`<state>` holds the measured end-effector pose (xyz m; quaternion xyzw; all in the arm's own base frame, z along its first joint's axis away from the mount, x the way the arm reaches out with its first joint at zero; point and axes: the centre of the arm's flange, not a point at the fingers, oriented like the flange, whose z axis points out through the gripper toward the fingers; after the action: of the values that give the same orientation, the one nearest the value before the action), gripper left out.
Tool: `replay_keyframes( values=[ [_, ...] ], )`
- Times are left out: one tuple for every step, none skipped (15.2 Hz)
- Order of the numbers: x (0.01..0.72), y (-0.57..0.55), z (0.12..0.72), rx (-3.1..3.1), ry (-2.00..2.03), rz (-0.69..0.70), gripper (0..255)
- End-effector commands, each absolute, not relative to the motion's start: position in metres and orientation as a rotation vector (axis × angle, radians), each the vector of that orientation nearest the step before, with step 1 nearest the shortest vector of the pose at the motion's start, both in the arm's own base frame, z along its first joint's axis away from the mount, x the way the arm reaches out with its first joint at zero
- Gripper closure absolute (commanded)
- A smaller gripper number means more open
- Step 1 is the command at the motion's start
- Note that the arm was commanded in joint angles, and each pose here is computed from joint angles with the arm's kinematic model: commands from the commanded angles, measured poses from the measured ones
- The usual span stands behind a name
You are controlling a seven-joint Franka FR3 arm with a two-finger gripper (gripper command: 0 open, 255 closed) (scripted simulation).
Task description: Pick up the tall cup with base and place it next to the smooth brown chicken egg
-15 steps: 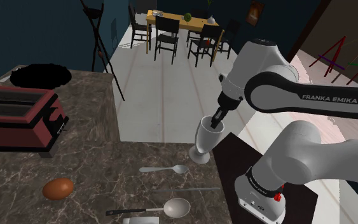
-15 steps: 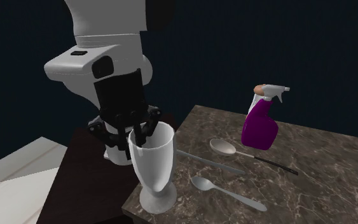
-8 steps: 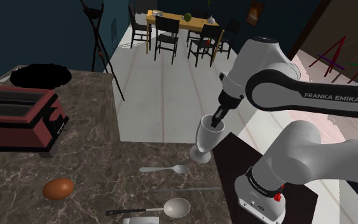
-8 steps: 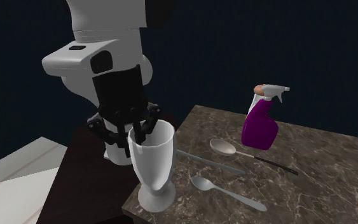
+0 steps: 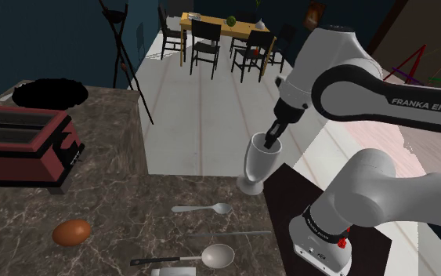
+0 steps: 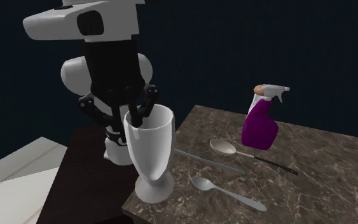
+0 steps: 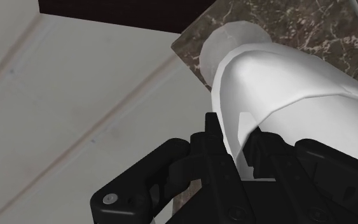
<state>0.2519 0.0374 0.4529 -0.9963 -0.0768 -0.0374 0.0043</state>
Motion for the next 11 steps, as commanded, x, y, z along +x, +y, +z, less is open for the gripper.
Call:
replay_keyframes(
  values=[
    [0.252, 0.039, 0.465, -3.121, -0.241, -0.118, 255],
    [0.252, 0.039, 0.470, -3.121, -0.241, -0.118, 255],
    [0.252, 0.039, 0.475, -3.121, -0.241, -0.118, 255],
    [0.252, 0.039, 0.481, -3.121, -0.241, -0.118, 255],
    [0.252, 0.039, 0.486, -3.121, -0.241, -0.118, 255],
    [0.252, 0.039, 0.491, -3.121, -0.241, -0.118, 255],
    [0.252, 0.039, 0.497, -3.121, -0.241, -0.118, 255],
    [0.252, 0.039, 0.502, -3.121, -0.241, -0.118, 255],
    [0.252, 0.039, 0.507, -3.121, -0.241, -0.118, 255],
    [0.252, 0.039, 0.512, -3.121, -0.241, -0.118, 255],
    [0.252, 0.039, 0.518, -3.121, -0.241, -0.118, 255]
  ],
)
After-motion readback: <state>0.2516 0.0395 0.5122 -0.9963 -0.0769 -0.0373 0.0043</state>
